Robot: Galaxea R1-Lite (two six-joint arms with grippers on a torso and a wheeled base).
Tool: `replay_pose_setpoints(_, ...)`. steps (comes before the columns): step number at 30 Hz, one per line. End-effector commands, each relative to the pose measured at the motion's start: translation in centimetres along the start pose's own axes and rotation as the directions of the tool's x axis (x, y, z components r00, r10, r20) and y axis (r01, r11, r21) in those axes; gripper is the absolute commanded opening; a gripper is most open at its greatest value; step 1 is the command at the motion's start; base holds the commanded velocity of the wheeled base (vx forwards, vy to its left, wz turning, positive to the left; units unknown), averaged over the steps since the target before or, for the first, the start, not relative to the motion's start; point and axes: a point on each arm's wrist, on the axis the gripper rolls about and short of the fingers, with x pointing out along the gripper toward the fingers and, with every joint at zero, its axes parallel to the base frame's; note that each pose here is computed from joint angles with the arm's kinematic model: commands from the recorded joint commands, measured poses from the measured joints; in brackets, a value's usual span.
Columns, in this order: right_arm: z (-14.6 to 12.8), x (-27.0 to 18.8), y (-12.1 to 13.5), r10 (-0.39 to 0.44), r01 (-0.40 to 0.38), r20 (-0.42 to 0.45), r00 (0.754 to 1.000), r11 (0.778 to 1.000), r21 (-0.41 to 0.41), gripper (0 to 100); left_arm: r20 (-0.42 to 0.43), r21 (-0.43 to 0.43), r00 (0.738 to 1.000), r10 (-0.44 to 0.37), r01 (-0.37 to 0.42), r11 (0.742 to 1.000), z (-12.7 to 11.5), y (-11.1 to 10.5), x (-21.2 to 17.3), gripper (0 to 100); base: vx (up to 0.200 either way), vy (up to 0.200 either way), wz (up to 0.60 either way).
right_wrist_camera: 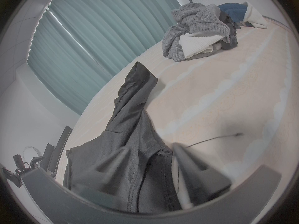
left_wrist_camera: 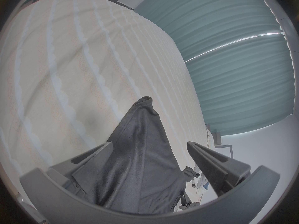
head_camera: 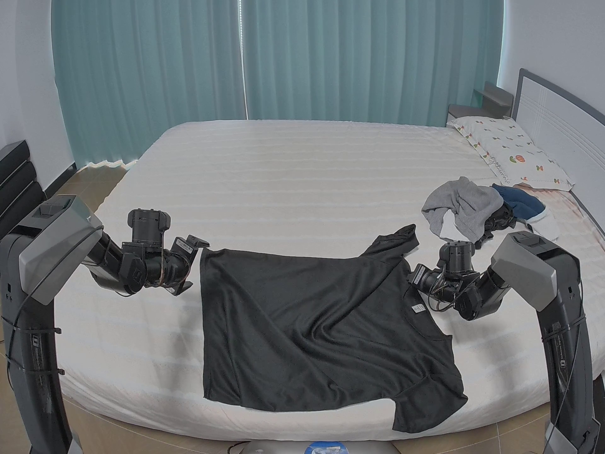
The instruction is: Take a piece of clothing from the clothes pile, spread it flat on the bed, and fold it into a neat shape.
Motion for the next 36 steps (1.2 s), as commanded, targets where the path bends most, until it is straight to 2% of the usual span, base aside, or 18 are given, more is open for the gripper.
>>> replay_pose_setpoints(1, 1.6, -0.6, -0.2, -0.003, 0.002, 0.043, 0.999, 1.000, 0.012, 0, -0.002, 0.000, 1.000, 0.001, -0.001, 1.000, -0.1, 0.1, 0.3, 100, 0.000, 0.000, 0.00)
replay_pose_setpoints(7, 3.1, -1.4, -0.1, -0.011, 0.008, 0.081, 0.997, 1.000, 0.029, 0, 0.017, 0.013, 1.000, -0.024, 0.023, 1.000, 0.7, -0.8, 2.0, 100, 0.000, 0.000, 0.00)
replay_pose_setpoints(10, 4.0, -2.1, -0.3, -0.041, 0.034, 0.116, 0.992, 0.998, 0.056, 0, 0.035, 0.014, 0.999, 0.019, -0.019, 1.000, 0.5, -0.9, 2.5, 100, 0.000, 0.000, 0.00)
replay_pose_setpoints(16, 4.0, -2.1, -1.2, -0.063, 0.055, 0.117, 0.991, 0.996, 0.070, 0, 0.042, 0.017, 0.998, 0.036, -0.037, 0.999, 0.2, -1.0, 2.9, 100, 0.000, 0.000, 0.00)
replay_pose_setpoints(27, 6.1, -2.8, -4.3, -0.132, 0.115, 0.169, 0.977, 0.987, 0.109, 0, 0.052, 0.022, 0.997, 0.051, -0.052, 0.998, -0.2, -0.8, 3.1, 100, 0.000, 0.000, 0.00)
replay_pose_setpoints(36, 5.5, -2.3, -5.1, -0.148, 0.132, 0.154, 0.977, 0.985, 0.113, 0, 0.071, 0.023, 0.995, 0.065, -0.066, 0.998, -0.4, -0.8, 3.1, 100, 0.000, 0.000, 0.00)
